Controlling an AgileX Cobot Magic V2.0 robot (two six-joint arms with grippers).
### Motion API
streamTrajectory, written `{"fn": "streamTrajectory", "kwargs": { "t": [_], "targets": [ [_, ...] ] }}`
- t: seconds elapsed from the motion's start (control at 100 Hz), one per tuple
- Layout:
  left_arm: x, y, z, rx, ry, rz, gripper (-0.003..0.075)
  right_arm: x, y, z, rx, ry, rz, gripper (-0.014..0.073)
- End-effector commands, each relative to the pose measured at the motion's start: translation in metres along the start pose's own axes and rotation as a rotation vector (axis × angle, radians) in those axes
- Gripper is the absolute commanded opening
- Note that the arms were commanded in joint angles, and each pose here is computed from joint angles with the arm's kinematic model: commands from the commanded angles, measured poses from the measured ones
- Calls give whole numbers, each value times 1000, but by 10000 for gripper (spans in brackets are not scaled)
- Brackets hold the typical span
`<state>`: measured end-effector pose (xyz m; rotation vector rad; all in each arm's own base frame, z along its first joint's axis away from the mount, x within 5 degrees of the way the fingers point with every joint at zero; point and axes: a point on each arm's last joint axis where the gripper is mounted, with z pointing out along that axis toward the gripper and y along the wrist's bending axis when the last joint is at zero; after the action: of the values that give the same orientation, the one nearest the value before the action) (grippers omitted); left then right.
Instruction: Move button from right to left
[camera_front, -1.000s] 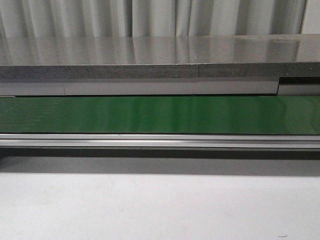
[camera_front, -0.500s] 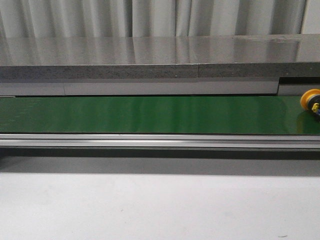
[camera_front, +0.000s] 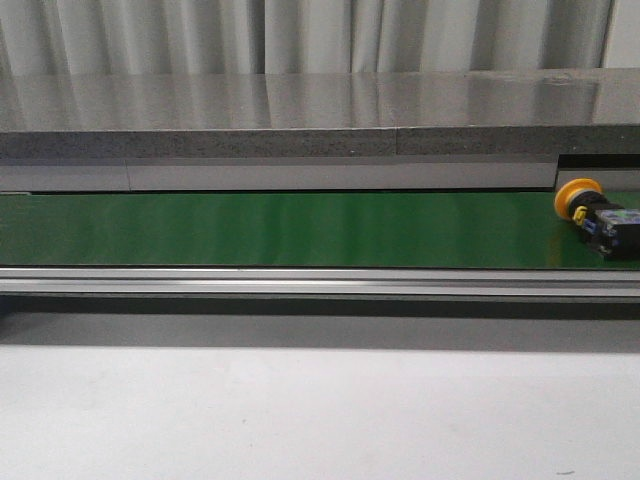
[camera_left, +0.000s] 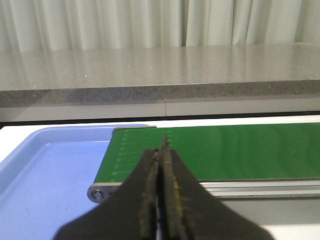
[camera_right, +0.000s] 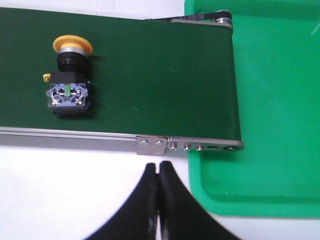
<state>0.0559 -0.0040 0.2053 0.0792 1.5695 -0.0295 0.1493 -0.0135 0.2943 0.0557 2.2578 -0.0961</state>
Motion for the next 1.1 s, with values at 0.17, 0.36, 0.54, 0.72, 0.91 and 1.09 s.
{"fn": "streamTrajectory", "kwargs": {
  "t": [0.17, 0.36, 0.54, 0.72, 0.91, 1.09],
  "targets": [
    [7, 0, -1, 0, -62, -13, -20, 27, 0, -38, 12, -350, -15, -68],
    [7, 0, -1, 0, -62, -13, -20, 49, 0, -54, 16, -459, -11, -68],
    [7, 0, -1, 0, -62, -13, -20, 63, 1, -59, 17, -523, -8, -68],
    [7, 0, -1, 0, -62, -13, -20, 76, 2, -61, 9, -567, 6, -68],
    [7, 0, -1, 0, -62, -13, -20, 84, 4, -67, -27, -651, 56, -68],
    [6, 0, -1, 0, -69, -13, -20, 89, 4, -69, -26, -705, 57, -68]
  ]
}}
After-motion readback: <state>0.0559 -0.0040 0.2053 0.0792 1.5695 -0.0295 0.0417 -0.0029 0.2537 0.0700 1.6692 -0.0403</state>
